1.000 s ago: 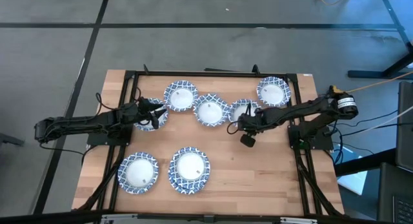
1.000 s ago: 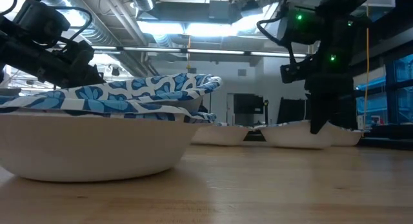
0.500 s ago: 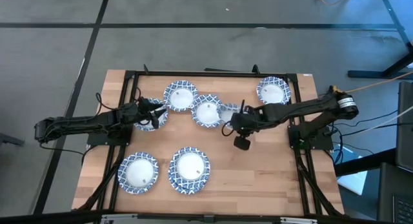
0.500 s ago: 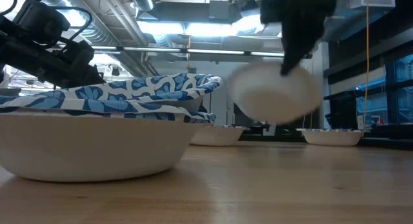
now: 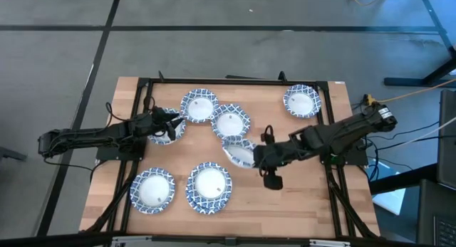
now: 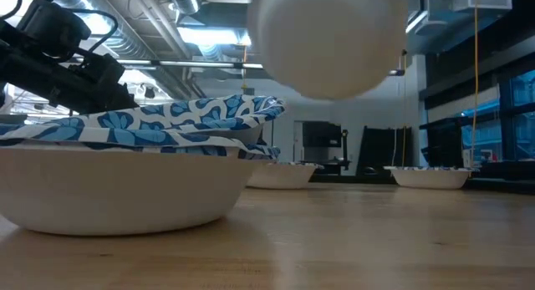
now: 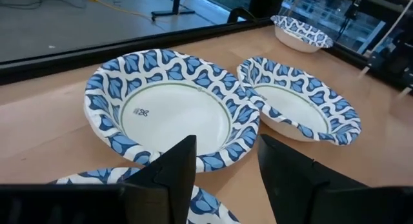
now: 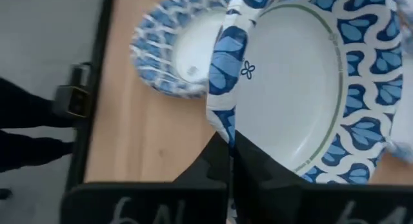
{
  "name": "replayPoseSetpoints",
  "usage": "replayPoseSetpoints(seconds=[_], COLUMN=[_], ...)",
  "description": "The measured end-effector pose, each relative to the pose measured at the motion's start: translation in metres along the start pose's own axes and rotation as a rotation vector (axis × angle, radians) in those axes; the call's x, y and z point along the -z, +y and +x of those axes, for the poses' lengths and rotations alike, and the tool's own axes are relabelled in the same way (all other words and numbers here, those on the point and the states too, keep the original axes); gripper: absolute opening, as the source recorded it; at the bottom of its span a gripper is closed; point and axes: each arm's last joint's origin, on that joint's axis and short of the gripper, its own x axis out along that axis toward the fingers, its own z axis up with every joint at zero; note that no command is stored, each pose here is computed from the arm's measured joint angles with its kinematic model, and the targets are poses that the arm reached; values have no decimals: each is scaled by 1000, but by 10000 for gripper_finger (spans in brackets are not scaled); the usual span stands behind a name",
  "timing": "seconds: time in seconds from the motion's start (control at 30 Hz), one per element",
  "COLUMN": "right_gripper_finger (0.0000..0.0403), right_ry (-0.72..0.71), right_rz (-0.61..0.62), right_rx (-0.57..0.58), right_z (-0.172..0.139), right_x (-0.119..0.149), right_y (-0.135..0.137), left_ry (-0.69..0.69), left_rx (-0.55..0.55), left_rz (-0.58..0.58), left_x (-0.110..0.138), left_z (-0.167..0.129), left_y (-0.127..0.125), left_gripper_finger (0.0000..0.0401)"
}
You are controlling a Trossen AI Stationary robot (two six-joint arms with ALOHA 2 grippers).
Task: Nest bowls inside each other
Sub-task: Stack the blue patterned bowl on the stacked blue patterned bowls
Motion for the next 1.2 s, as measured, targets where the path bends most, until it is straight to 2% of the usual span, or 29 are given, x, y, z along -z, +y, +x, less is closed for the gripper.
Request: replayPoseSetpoints(seconds=[0.1, 0.33, 0.57, 0.67, 0.8, 0.93, 1.2], right_gripper_finger=[1, 2, 2, 2, 2, 2, 3], right_ry=[-9, -2, 27, 55, 63, 97, 116], right_rz=[-41, -72, -177, -223, -190, -137, -67], right_rx=[-48, -243, -237, -217, -188, -160, -151], right_z=[10, 47, 68, 81, 102, 122, 157], right_x=[-1, -9, -45, -55, -66, -65, -59], right_y=[11, 32, 55, 56, 44, 32, 31], left_ry=[3, 33, 36, 40, 56, 82, 112], left_rx=[7, 68, 69, 67, 94, 135, 181], left_rz=[0, 0, 1, 3, 4, 5, 8], left_x=[0, 1, 1, 2, 2, 4, 5], left_z=[0, 0, 0, 0, 0, 0, -1], left_y=[0, -2, -2, -2, -2, -3, -4], left_gripper_finger=[160, 160, 160, 160, 160, 160, 160])
